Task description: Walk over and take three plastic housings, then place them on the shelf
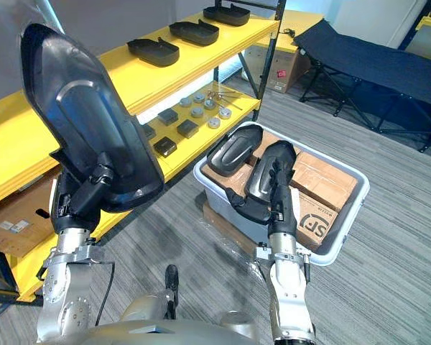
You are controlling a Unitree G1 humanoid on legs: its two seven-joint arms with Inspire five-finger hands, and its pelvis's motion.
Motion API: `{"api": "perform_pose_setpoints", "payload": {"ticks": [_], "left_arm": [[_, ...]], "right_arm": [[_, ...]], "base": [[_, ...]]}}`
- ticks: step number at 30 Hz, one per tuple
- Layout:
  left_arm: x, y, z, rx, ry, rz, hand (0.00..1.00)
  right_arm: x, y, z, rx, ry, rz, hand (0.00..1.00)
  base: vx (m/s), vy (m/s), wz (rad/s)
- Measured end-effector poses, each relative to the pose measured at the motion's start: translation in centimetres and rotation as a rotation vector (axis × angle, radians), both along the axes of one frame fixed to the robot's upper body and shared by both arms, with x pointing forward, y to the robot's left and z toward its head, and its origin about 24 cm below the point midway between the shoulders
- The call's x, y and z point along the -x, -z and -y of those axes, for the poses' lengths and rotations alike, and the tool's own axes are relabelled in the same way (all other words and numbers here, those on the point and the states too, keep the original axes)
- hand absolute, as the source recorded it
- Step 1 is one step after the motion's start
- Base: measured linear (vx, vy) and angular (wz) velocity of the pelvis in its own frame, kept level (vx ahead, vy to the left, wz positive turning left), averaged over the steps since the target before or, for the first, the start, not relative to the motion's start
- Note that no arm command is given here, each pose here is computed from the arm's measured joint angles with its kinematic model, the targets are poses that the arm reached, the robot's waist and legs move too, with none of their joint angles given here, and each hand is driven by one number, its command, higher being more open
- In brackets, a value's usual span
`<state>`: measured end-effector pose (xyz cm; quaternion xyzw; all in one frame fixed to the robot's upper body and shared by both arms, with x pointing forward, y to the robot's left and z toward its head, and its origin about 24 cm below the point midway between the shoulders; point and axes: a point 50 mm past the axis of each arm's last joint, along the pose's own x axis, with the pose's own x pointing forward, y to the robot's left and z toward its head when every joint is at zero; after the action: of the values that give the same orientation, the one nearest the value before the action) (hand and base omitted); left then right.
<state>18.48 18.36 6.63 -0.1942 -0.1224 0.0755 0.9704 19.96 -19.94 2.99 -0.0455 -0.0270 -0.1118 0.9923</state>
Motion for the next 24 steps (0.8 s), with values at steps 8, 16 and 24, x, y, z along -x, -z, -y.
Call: {"api": "perform_pose_setpoints", "payload": {"ticks": [8, 16, 24], "left_arm": [[0.4, -0.3, -0.9, -0.033, -0.03, 0.01, 0.0], [-0.2, -2.0, -1.5, -0.119, -0.037, 0.077, 0.0], [-0.4, -2.3, -2.4, -0.135, -0.1, 0.071, 0.0]], "right_arm": [[0.2, 0.2, -0.4, -0.05, 0.053, 0.007, 1.0], [-0.9, -0.9, -0.4, -0.077, 0.113, 0.089, 1.0], [-0.5, -2.4, 0.5, -0.077, 0.083, 0.176, 1.0]], "base": [[0.1, 0.02, 0.1], [0.24, 0.053, 0.33], [0.22, -0.051, 0.34]]}}
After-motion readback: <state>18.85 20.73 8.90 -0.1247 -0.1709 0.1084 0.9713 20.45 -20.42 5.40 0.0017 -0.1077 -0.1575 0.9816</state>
